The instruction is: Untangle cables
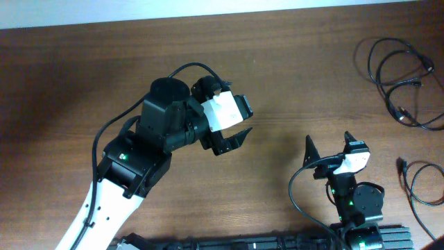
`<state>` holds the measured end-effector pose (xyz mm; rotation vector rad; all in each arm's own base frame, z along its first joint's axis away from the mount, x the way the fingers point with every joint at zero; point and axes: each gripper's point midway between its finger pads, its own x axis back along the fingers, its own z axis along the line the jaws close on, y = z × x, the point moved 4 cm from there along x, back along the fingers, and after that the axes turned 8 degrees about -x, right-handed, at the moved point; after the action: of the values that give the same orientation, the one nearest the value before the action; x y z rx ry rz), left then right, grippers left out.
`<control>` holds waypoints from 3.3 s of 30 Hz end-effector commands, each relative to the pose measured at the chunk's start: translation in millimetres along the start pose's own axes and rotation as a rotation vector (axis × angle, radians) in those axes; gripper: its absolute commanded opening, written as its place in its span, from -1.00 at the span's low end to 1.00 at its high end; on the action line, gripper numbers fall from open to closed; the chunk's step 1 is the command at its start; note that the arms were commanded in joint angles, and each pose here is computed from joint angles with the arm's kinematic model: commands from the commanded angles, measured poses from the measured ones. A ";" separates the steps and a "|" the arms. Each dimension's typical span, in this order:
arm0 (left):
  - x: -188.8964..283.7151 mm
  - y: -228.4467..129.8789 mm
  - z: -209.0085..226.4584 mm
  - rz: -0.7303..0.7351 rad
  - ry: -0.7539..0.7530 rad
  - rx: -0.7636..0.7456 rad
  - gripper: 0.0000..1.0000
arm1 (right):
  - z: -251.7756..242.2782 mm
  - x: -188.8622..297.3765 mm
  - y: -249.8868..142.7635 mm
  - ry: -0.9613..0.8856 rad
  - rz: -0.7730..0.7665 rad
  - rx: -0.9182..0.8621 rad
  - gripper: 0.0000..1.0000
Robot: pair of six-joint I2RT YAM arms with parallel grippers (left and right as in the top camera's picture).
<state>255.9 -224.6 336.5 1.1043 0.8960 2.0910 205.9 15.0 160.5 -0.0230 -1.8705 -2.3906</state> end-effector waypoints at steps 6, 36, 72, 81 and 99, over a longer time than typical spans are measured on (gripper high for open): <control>5.0 4.8 0.7 -0.014 0.010 -0.013 0.98 | -7.8 0.5 0.5 -0.059 -0.012 0.102 0.97; 5.0 4.3 0.3 -0.012 0.008 -0.012 0.98 | -7.4 0.4 0.4 -0.055 -0.011 0.102 0.98; 77.7 -230.8 -66.8 -0.150 0.798 0.565 0.98 | -7.4 0.4 0.4 -0.055 -0.011 0.102 0.97; 114.9 -263.3 -54.6 -0.059 1.072 0.662 0.98 | -7.5 0.4 0.4 -0.055 -0.011 0.102 0.97; 114.5 -262.9 -54.6 -0.024 1.067 0.599 0.98 | -7.4 0.4 0.4 -0.055 -0.011 0.102 0.97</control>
<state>206.5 -1.1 160.1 0.1051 2.1092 2.3877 206.1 9.6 161.7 -0.0495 -2.0143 -2.3167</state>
